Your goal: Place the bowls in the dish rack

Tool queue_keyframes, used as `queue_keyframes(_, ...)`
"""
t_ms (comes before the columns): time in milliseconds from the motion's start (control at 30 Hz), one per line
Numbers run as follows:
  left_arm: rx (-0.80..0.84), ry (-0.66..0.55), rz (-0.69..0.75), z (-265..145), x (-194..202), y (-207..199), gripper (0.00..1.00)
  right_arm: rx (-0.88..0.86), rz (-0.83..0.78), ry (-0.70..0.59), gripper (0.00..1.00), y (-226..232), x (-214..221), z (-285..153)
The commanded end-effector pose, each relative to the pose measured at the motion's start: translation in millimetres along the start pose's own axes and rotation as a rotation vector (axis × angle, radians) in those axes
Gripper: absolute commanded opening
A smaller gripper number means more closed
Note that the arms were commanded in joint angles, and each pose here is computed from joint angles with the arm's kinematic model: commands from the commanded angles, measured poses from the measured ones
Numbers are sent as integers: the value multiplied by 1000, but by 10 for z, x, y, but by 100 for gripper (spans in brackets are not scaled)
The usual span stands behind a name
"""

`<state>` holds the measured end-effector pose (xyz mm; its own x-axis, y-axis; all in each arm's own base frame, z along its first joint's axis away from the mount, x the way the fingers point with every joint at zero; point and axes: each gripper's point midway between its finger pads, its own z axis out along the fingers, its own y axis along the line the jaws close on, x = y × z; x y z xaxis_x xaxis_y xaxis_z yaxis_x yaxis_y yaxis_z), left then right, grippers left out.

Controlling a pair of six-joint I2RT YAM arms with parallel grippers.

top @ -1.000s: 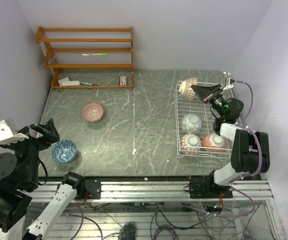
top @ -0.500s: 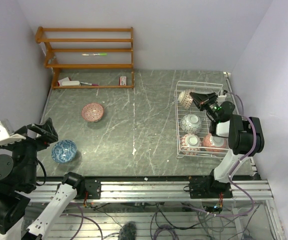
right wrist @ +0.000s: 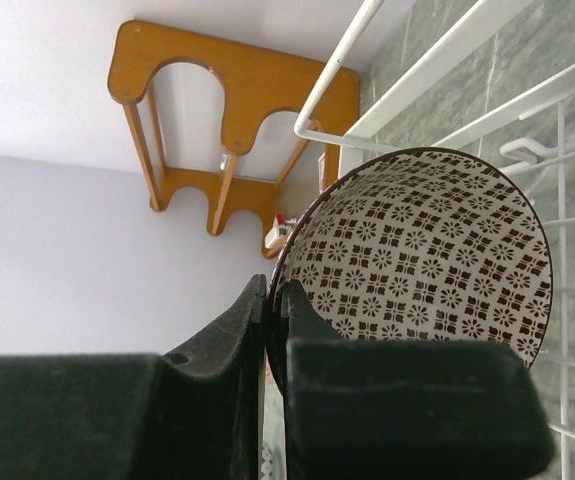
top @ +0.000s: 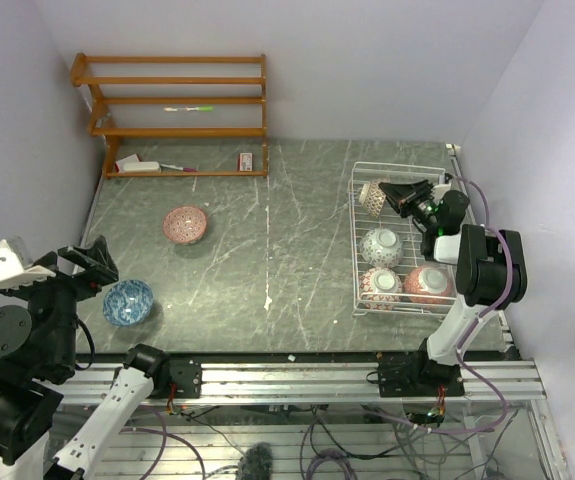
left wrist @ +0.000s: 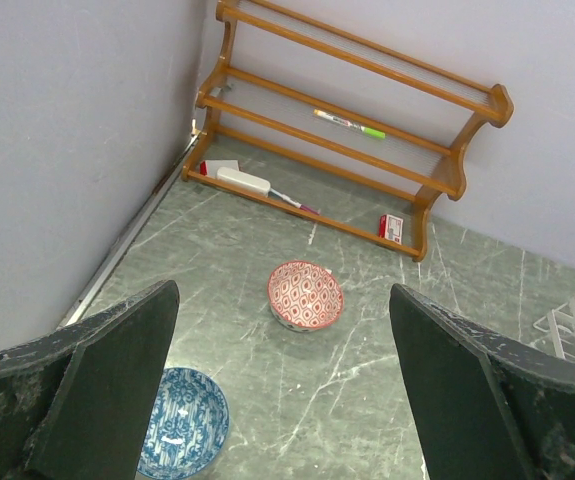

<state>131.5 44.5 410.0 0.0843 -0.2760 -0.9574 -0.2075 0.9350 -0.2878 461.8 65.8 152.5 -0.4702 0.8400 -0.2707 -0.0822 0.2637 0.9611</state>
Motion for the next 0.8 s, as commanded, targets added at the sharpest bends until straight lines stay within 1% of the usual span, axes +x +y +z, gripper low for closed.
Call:
queue_keyframes(0,2,-11,-11,2,-32,-3,98,143,77,19,0,-551,103,-103)
queue_keyframes(233,10,-4,-13,8,-9,-21,98,200,138,-11,3,-799,77,-346)
queue_keyframes(533,19,1,-17,33,16,-54,98,269,150,-37,18,-938,9,-495)
queue_keyframes(600,21,4,-15,41,31,-61,97,287,151,-36,20,-977,18,-519)
queue_keyframes(633,22,8,-13,46,43,-65,98,297,155,-37,20,-1009,35,-543)
queue_keyframes(667,23,9,-12,50,46,-69,97,303,162,-38,18,-1031,42,-562)
queue_keyframes(733,22,12,-11,56,55,-71,98,291,171,-39,10,-1047,63,-591)
queue_keyframes(767,22,13,-8,56,58,-71,97,266,172,-40,4,-1018,65,-588)
